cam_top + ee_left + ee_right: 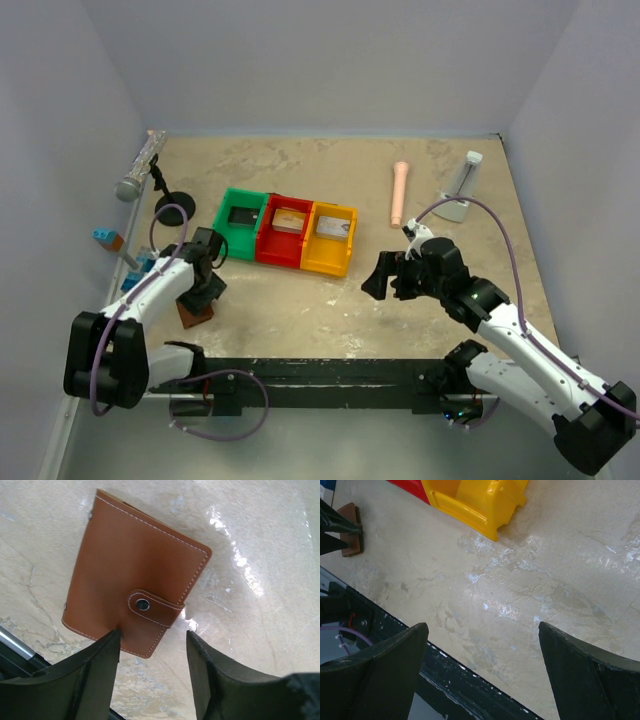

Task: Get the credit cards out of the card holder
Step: Move the card holder to the center of the board.

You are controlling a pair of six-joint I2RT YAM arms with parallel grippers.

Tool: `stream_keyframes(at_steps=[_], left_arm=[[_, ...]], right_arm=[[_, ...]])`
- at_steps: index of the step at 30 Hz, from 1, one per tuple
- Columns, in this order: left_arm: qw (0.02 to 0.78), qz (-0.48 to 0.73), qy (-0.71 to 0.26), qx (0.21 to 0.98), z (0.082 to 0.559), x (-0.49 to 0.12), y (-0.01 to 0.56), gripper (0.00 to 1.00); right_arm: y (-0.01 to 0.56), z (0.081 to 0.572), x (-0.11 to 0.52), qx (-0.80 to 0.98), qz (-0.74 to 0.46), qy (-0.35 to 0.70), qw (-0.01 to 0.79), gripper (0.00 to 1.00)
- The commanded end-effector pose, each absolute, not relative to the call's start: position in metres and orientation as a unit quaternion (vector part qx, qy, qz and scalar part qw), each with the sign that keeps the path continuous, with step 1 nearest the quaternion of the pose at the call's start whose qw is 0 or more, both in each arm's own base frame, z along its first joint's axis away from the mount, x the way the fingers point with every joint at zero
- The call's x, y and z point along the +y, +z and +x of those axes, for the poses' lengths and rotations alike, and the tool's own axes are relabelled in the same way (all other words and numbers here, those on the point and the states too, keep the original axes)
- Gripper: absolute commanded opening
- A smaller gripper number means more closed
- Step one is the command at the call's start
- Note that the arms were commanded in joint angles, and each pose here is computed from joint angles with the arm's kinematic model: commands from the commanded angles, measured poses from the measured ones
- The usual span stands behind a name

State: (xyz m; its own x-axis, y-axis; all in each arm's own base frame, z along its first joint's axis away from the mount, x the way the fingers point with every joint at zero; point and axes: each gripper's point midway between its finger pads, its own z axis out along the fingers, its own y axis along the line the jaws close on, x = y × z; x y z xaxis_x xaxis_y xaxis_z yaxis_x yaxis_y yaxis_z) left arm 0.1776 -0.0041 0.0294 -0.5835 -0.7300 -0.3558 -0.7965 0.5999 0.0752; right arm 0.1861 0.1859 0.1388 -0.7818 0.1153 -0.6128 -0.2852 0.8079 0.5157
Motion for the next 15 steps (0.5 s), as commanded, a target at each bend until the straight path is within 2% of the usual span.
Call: stream_keyframes(at_steps=[1,6,7,9,11,15], left_arm=[[0.155,-0.412,0.100,0.892,0.182,-0.013,0.029,0.57],[0.165,-0.399,0.091,0.897,0.184,-0.016,0.034,0.45],[0.174,-0.401,0.088,0.895,0.184,-0.015,0.038,0.45],[0.203,-0.408,0.087,0.886,0.187,-0.010,0.052,0.48],[0.232,-0.414,0.104,0.874,0.190,0.002,0.069,0.55],[0.229,-0.420,0.122,0.870,0.196,0.022,0.083,0.61]], right_arm=[[0.145,0.186,0.189,0.885,-0.057,0.317,0.335,0.97],[0.145,0.184,0.188,0.886,-0.055,0.317,0.335,0.97],[0.145,0.184,0.188,0.886,-0.054,0.317,0.335,0.96],[0.145,0.184,0.187,0.886,-0.054,0.316,0.336,0.96],[0.145,0.184,0.187,0.886,-0.054,0.316,0.336,0.96],[0.147,0.183,0.187,0.884,-0.055,0.319,0.336,0.96]])
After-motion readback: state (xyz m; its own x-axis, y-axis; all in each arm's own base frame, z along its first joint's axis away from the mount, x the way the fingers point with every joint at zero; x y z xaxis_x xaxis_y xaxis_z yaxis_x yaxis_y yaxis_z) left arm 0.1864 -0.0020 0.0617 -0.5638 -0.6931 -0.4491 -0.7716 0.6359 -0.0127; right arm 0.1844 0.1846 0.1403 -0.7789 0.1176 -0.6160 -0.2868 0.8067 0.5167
